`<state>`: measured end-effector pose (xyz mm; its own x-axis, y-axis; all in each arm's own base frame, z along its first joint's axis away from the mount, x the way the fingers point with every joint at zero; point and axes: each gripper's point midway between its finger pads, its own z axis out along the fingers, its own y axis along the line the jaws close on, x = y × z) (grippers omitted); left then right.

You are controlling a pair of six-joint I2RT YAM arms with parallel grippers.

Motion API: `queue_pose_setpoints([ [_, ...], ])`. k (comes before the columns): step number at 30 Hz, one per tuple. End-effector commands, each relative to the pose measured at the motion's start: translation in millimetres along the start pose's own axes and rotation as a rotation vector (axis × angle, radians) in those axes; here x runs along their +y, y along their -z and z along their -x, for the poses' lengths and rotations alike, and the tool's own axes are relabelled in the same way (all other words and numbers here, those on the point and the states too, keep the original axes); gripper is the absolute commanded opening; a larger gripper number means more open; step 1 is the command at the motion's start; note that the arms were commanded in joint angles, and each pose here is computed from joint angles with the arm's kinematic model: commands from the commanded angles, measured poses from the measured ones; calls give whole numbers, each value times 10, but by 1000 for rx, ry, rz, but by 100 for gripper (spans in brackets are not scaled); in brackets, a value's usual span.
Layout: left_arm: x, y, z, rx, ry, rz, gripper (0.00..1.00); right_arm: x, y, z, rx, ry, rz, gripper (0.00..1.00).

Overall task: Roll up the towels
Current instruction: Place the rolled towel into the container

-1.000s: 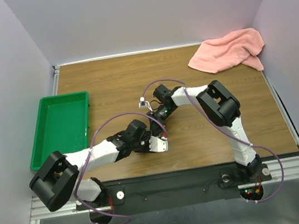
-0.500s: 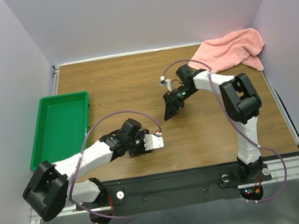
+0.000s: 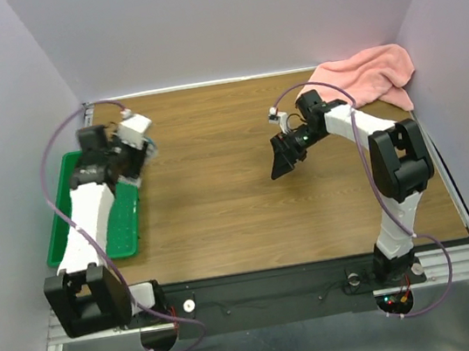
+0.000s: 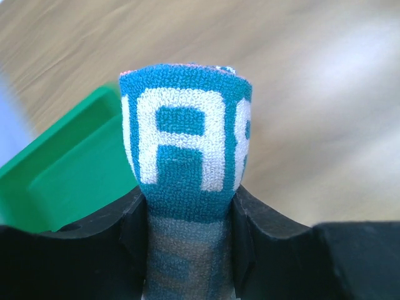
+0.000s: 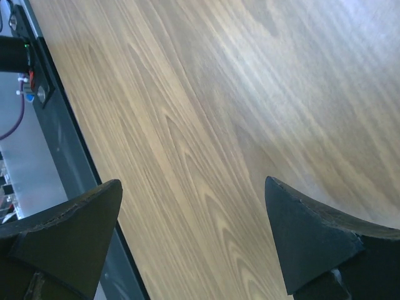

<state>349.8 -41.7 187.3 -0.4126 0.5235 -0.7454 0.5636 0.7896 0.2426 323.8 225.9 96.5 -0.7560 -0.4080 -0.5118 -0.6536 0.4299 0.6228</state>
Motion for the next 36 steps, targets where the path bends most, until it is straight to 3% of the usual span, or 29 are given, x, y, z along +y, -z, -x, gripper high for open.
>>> queue_pose_setpoints([
  [1, 750, 172, -241, 39, 168, 131, 0, 113, 45, -32, -1, -2, 16, 100],
  [3, 1157, 298, -418, 45, 237, 237, 0, 106, 39, -44, 0, -2, 15, 100],
  [9, 1608, 124, -740, 110, 322, 254, 0, 124, 3, -128, 8, -17, 46, 100],
  [18, 1458, -456, -1236, 204, 474, 196, 0, 85, -1, -194, 21, -26, 20, 100],
  [36, 1198, -1051, -1232, 142, 616, 113, 0, 63, -53, -326, 42, -53, 30, 100],
])
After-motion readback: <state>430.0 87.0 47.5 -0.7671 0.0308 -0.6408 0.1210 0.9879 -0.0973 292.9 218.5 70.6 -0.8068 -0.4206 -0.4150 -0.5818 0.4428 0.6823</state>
